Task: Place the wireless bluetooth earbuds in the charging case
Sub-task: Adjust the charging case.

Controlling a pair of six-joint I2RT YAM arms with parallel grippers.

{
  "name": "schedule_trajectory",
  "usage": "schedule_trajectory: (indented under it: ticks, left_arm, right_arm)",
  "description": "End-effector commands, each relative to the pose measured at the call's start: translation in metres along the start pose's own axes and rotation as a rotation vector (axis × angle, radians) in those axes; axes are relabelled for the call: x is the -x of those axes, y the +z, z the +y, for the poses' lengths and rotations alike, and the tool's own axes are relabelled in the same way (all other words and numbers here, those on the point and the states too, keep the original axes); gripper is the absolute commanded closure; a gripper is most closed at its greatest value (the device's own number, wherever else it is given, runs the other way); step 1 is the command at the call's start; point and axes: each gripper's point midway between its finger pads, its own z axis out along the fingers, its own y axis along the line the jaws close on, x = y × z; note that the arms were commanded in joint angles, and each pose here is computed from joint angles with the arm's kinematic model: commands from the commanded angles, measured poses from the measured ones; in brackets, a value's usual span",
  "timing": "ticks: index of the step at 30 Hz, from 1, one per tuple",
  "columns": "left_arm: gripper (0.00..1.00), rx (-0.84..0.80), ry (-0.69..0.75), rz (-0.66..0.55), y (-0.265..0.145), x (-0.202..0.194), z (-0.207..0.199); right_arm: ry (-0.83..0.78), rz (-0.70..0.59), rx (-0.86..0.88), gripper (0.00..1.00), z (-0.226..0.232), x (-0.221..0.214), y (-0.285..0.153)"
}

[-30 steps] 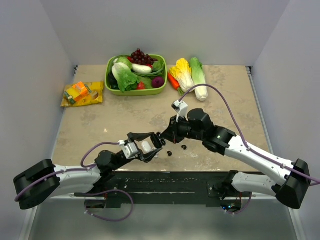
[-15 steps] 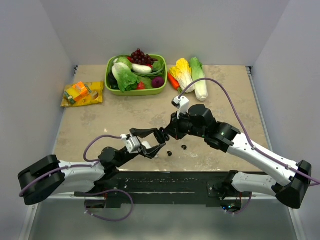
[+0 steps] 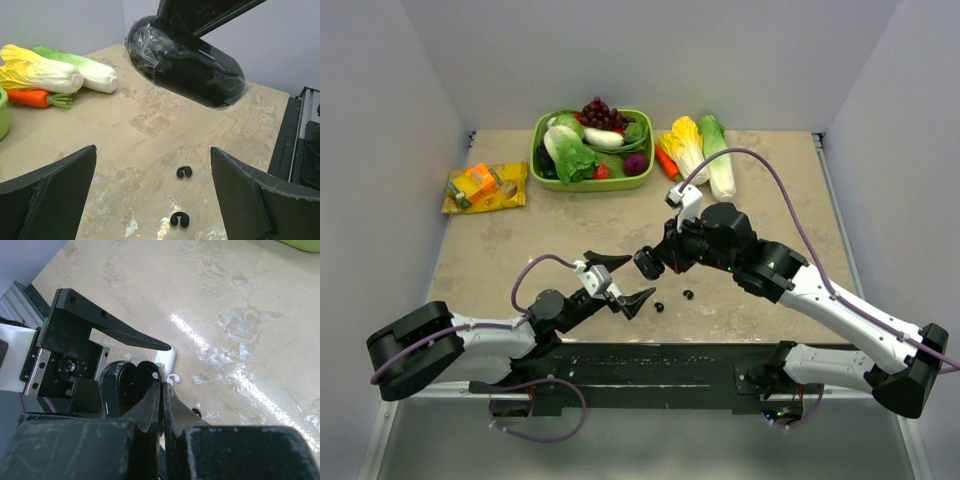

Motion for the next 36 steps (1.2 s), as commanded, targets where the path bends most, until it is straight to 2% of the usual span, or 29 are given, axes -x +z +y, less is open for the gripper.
schedule_trajectory:
  ticks: [1,5,6,8,9,10,12,13,17,19,21,22,24,25,30,36]
  left_arm:
    - [0.0,0.017,-0.037,-0.054,0.004,0.016,0.002]
    - [0.0,0.041,-0.081,-0.042,-0.004,0.016,0.004]
    - [0.0,0.056,-0.102,-0.069,-0.006,0.026,0.007]
    - [0.0,0.071,-0.161,-0.019,-0.009,0.02,0.007]
    - [0.0,0.063,-0.182,-0.048,-0.006,0.037,0.005]
    - [0.0,0.051,-0.208,0.035,-0.008,0.022,0.001]
    - [0.0,0.016,-0.214,0.051,0.001,0.039,-0.004]
    - [0.0,-0.043,-0.216,0.119,-0.001,0.03,-0.015]
    - [0.0,-0.197,-0.218,0.157,0.003,0.047,-0.042]
    - [0.0,-0.235,-0.206,0.14,0.004,0.062,-0.048]
    - [0.0,-0.252,-0.181,0.111,0.006,0.08,-0.047]
    - [0.0,-0.29,-0.168,0.136,0.004,0.079,-0.051]
    - [0.0,-0.309,-0.156,0.143,0.008,0.087,-0.044]
    - [0.0,-0.35,-0.164,0.169,0.005,0.084,-0.048]
    - [0.0,-0.349,-0.173,0.208,0.013,0.075,-0.039]
    - [0.02,-0.391,-0.188,0.182,0.019,0.077,-0.045]
  right_arm:
    - [-0.052,-0.103,-0.044,1.0,-0.003,0.033,-0.017]
    - [-0.109,-0.176,-0.188,1.0,-0.026,0.047,-0.032]
    - [-0.124,-0.19,-0.212,1.0,-0.029,0.048,-0.035]
    - [-0.183,-0.256,-0.289,1.0,-0.039,0.06,-0.049]
    - [-0.213,-0.267,-0.287,1.0,-0.034,0.059,-0.052]
    - [-0.256,-0.29,-0.296,1.0,-0.034,0.063,-0.058]
    - [-0.318,-0.312,-0.301,1.0,-0.027,0.065,-0.062]
    - [-0.347,-0.319,-0.308,1.0,-0.026,0.067,-0.064]
    - [-0.44,-0.268,-0.285,1.0,-0.009,0.06,-0.066]
    - [-0.497,-0.25,-0.337,1.0,-0.01,0.057,-0.069]
    - [-0.566,-0.236,-0.337,1.0,0.007,0.046,-0.068]
    - [-0.595,-0.236,-0.417,1.0,0.0,0.047,-0.075]
    - [-0.649,-0.216,-0.423,1.0,0.011,0.039,-0.074]
    - [-0.66,-0.213,-0.439,1.0,0.011,0.038,-0.075]
    - [-0.685,-0.214,-0.45,1.0,0.015,0.034,-0.071]
    - [-0.697,-0.208,-0.475,1.0,0.016,0.029,-0.066]
